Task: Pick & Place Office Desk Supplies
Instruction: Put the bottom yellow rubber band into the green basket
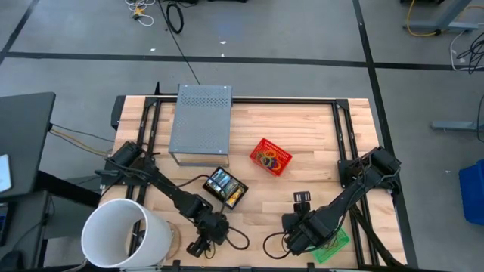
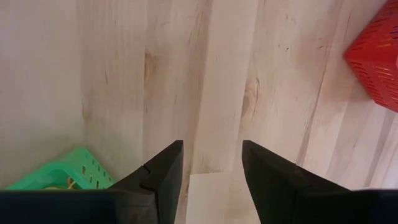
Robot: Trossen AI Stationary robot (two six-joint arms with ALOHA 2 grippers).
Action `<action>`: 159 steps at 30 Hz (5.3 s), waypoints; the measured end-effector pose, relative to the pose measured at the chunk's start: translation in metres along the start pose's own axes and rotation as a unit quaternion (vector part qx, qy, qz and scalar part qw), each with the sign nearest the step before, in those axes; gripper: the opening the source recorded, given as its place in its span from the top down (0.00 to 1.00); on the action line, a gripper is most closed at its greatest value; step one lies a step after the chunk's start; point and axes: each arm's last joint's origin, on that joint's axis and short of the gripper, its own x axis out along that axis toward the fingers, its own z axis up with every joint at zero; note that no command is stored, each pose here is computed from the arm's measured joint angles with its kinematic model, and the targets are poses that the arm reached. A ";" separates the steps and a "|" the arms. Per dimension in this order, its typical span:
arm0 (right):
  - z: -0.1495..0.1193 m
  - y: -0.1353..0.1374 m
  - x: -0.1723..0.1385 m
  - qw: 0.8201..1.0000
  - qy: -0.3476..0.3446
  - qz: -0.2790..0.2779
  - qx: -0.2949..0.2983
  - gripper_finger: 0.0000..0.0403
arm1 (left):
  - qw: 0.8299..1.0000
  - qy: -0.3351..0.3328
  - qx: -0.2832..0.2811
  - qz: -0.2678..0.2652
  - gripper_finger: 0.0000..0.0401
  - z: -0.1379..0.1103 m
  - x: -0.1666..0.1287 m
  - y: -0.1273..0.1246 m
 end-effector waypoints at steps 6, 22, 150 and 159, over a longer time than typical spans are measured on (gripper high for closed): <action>0.000 0.000 0.000 1.000 0.000 0.000 0.001 0.57 | 0.999 -0.005 0.006 0.047 0.58 -0.001 0.003 -0.004; 0.000 0.000 0.000 1.000 -0.002 0.001 0.002 0.57 | 0.991 -0.025 0.031 0.131 0.66 -0.004 0.016 -0.010; 0.048 0.001 -0.001 0.980 -0.184 0.074 -0.026 0.43 | 0.970 -0.015 -0.007 0.244 0.54 0.032 -0.021 0.086; 0.048 0.001 -0.001 0.980 -0.187 0.067 -0.024 0.43 | 0.963 -0.012 -0.009 0.268 0.89 0.029 -0.006 0.090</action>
